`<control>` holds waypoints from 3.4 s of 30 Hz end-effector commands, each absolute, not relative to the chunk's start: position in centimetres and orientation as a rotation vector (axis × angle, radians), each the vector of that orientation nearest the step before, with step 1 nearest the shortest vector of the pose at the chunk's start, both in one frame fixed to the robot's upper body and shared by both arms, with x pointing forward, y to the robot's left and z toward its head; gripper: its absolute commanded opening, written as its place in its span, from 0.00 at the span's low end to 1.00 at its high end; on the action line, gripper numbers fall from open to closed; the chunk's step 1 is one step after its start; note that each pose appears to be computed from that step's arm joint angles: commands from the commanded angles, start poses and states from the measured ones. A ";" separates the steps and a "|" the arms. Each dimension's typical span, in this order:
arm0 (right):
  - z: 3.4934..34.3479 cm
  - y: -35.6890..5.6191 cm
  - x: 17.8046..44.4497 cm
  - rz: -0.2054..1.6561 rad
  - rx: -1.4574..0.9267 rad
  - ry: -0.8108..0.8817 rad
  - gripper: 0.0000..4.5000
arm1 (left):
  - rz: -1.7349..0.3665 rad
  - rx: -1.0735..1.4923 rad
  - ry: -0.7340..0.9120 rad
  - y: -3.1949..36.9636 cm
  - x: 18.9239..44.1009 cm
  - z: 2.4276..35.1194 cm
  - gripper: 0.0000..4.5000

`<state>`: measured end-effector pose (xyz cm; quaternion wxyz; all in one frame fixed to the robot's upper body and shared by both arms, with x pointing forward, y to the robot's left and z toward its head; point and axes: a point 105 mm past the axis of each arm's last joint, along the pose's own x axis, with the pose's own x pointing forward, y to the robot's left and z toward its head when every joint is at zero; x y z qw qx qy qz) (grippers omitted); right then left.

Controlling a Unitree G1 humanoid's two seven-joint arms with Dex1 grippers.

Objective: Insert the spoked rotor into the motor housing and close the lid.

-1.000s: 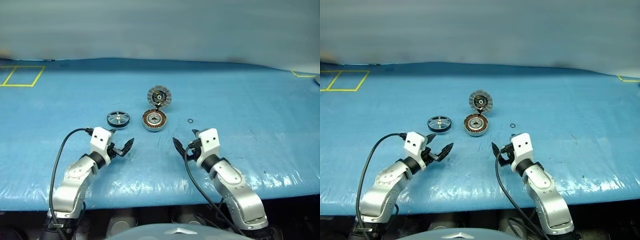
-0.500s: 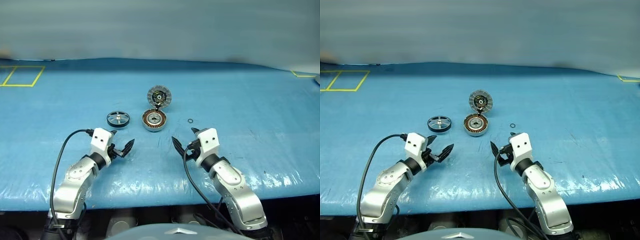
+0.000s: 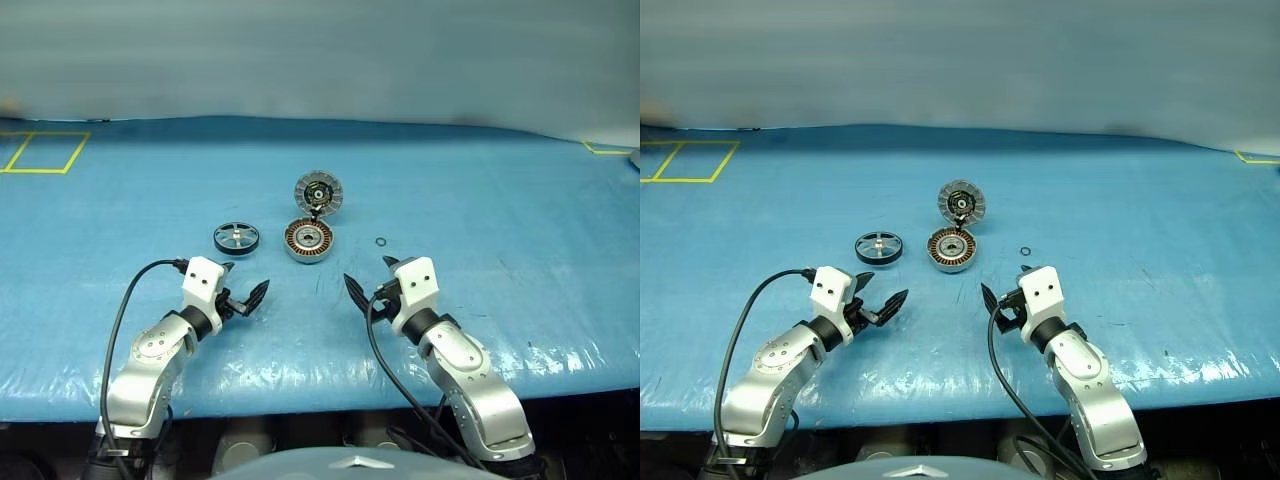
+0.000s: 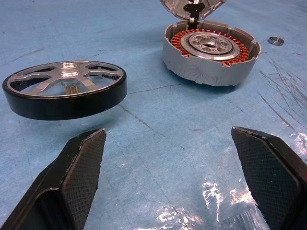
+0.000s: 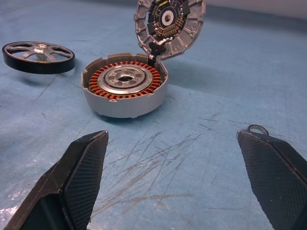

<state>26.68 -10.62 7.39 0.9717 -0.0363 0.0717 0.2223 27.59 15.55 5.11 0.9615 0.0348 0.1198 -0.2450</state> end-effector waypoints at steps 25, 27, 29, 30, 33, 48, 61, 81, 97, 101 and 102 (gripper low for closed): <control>10.9 -5.7 30.8 0.913 -0.656 0.323 1.00 | -0.525 0.142 0.141 14.6 27.0 6.3 0.99; 11.0 -5.1 31.6 0.919 -0.661 0.339 1.00 | -0.526 0.143 0.137 14.6 26.8 6.2 0.99; 11.1 -4.5 32.4 0.921 -0.678 0.353 1.00 | -0.534 0.148 0.129 14.5 26.5 6.1 0.99; 11.0 -4.3 32.8 0.919 -0.689 0.361 1.00 | -0.535 0.148 0.128 14.5 26.4 6.0 0.99; 11.0 -3.5 33.7 0.921 -0.716 0.376 1.00 | -0.532 0.149 0.128 14.5 26.2 5.8 0.99; 9.4 -0.6 35.1 1.011 -0.793 0.386 1.00 | -0.545 0.119 0.101 14.7 25.3 5.7 0.99; 6.7 -1.1 34.5 1.004 -0.753 0.541 0.51 | -0.648 0.189 0.137 14.5 23.9 4.8 1.00; 4.6 -0.4 27.1 0.997 -0.598 0.686 0.43 | -0.627 0.188 0.143 15.4 23.8 4.9 1.00; 8.4 0.9 27.3 0.887 -0.456 0.588 1.00 | -0.646 0.184 0.149 14.9 23.9 4.9 1.00; 10.4 1.2 27.1 0.873 -0.418 0.547 1.00 | -0.650 0.180 0.149 14.8 23.9 4.9 1.00; 11.0 1.3 27.0 0.873 -0.405 0.533 1.00 | -0.651 0.179 0.149 14.8 23.9 4.9 1.00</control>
